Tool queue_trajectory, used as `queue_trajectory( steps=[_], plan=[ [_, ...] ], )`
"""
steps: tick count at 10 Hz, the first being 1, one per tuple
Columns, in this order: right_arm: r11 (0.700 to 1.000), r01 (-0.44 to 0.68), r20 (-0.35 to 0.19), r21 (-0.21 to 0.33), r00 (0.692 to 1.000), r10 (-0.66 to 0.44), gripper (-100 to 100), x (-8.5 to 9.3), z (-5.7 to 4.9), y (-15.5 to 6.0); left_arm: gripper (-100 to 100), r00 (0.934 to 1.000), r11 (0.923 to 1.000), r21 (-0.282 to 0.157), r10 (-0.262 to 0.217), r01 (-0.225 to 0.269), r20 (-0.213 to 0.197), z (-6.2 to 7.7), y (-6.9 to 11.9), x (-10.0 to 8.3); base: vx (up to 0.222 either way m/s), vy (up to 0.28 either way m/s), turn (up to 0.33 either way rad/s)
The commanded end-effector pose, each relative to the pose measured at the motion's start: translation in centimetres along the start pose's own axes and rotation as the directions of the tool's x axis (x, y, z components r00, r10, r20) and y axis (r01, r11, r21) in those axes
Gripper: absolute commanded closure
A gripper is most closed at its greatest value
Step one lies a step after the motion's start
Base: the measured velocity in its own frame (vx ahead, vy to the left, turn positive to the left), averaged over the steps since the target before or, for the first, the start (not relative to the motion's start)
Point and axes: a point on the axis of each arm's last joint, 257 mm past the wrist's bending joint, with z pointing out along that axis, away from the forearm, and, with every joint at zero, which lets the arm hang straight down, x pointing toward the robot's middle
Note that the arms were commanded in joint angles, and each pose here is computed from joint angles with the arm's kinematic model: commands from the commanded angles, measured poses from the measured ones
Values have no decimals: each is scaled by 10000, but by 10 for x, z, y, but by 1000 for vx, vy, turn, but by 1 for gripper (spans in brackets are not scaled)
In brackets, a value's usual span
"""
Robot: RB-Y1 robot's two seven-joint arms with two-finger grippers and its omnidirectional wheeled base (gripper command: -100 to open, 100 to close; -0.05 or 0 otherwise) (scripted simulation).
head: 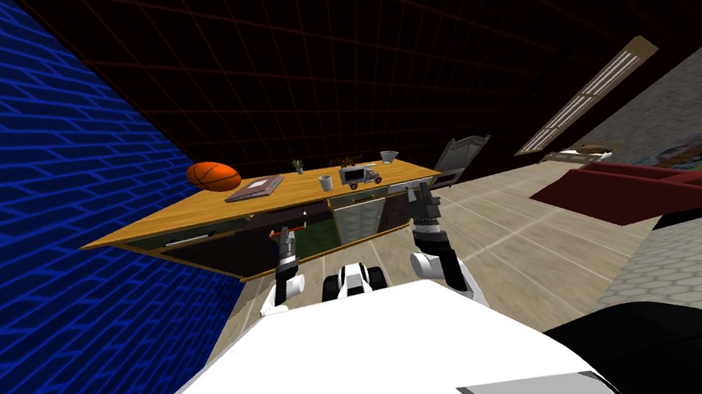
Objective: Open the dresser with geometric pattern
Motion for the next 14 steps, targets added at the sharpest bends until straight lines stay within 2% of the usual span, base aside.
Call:
queue_trajectory(
  steps=[1,2,3,4,5,6,8,9,10,14],
  plan=[
    [10000,0,0,-1,10000,0,0,0,0,0,-100,10000,9998,185,1,-1,-5,24,-4,9,-70,33,8],
    [10000,0,0,0,10000,0,0,0,0,0,-100,10000,9998,179,-19,19,-35,38,-5,19,-72,40,23],
    [10000,1,0,0,10000,-1,0,0,0,0,-100,10000,9998,185,-21,21,-35,39,-5,19,-57,29,-12],
    [10000,0,0,0,10000,0,0,0,0,0,-100,10000,9998,186,-43,44,-74,53,-7,29,-86,35,22],
    [10000,0,0,0,10000,0,0,0,0,0,-100,10000,9998,186,-43,44,-74,53,-7,29,-66,31,-1],
    [10000,0,0,0,10000,0,0,0,0,0,-100,9999,9999,158,-55,57,-119,66,-8,38,-62,31,13],
    [10000,-1,0,0,10000,1,0,0,0,0,-100,9999,9998,188,-64,66,-121,68,-9,39,-48,18,-4],
    [10000,-1,0,0,10000,1,0,0,0,0,-100,9998,9996,-288,-78,73,-169,57,6,41,0,0,0],
    [10000,-1,0,0,10000,1,0,0,0,0,0,9998,9991,-406,-81,74,-178,55,10,41,0,0,0],
    [10000,-1,0,0,10000,1,0,0,0,0,0,9998,9970,-770,-82,66,-196,46,21,42,0,0,0]
  ],
)
